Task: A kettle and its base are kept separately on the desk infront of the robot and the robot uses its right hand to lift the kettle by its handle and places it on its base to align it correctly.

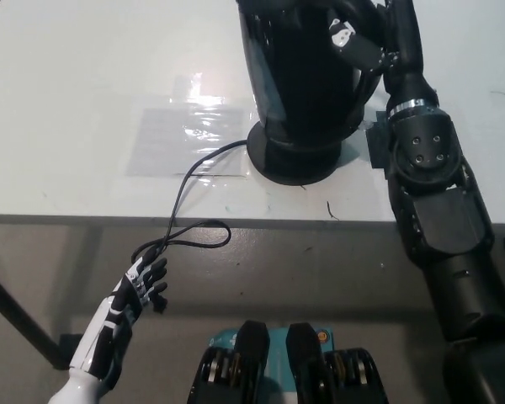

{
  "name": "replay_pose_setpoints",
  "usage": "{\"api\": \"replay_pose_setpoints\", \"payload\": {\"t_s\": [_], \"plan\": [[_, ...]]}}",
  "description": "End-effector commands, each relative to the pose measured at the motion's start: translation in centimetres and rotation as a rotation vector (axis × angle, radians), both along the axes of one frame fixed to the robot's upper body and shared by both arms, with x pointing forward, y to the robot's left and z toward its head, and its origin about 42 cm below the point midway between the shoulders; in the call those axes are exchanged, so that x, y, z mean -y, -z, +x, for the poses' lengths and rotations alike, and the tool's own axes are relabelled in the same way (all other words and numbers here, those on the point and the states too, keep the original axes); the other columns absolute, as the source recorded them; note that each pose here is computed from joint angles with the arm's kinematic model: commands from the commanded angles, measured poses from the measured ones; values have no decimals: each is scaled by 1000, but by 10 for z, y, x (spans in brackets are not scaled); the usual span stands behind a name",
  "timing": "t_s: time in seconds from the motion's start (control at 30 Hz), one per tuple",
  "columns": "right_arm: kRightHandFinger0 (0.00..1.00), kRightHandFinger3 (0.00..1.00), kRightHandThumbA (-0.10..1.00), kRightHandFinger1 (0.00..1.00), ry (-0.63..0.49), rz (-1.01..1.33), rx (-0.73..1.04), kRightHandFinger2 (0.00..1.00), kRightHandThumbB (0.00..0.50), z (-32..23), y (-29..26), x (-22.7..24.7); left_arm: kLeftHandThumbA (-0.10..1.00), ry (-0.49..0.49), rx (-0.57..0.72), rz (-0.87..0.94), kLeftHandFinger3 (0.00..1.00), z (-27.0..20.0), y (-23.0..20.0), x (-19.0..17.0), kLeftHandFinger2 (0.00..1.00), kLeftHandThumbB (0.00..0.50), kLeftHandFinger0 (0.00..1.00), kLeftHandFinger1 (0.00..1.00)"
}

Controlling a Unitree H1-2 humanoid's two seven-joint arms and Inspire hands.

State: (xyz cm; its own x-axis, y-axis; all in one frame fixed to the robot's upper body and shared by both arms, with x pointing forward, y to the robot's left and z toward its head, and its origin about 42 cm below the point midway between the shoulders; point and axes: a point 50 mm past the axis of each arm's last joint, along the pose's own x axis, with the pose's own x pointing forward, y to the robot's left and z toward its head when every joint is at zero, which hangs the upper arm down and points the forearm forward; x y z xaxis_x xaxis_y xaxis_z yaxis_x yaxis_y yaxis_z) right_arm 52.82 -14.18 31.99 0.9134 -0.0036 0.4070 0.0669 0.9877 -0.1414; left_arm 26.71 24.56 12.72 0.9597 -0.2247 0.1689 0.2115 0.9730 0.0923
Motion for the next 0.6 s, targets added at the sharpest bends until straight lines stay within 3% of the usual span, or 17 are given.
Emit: {"api": "replay_pose_setpoints", "payload": {"t_s": [0.0,0.13,0.27,0.4,0.57], "plan": [[124,869,-100,555,-12,54,299,904,122,2,-73,-16,1000,20,48,17,1000,0,-9,-5,1000,49,1000,1000],[102,856,-100,513,10,40,271,863,115,7,-59,-20,1000,22,49,9,1000,1,-10,-5,1000,60,1000,1000],[3,822,-100,410,15,38,224,782,105,9,-44,-23,1000,24,45,11,1000,1,-11,-5,1000,69,1000,1000],[0,762,-100,327,7,65,205,701,126,8,-33,-26,1000,21,58,10,1000,3,-12,-6,1000,53,1000,1000],[0,781,-100,288,15,67,207,679,135,-3,-17,-29,1000,22,55,11,1000,5,-12,-6,1000,83,1000,1000]]}}
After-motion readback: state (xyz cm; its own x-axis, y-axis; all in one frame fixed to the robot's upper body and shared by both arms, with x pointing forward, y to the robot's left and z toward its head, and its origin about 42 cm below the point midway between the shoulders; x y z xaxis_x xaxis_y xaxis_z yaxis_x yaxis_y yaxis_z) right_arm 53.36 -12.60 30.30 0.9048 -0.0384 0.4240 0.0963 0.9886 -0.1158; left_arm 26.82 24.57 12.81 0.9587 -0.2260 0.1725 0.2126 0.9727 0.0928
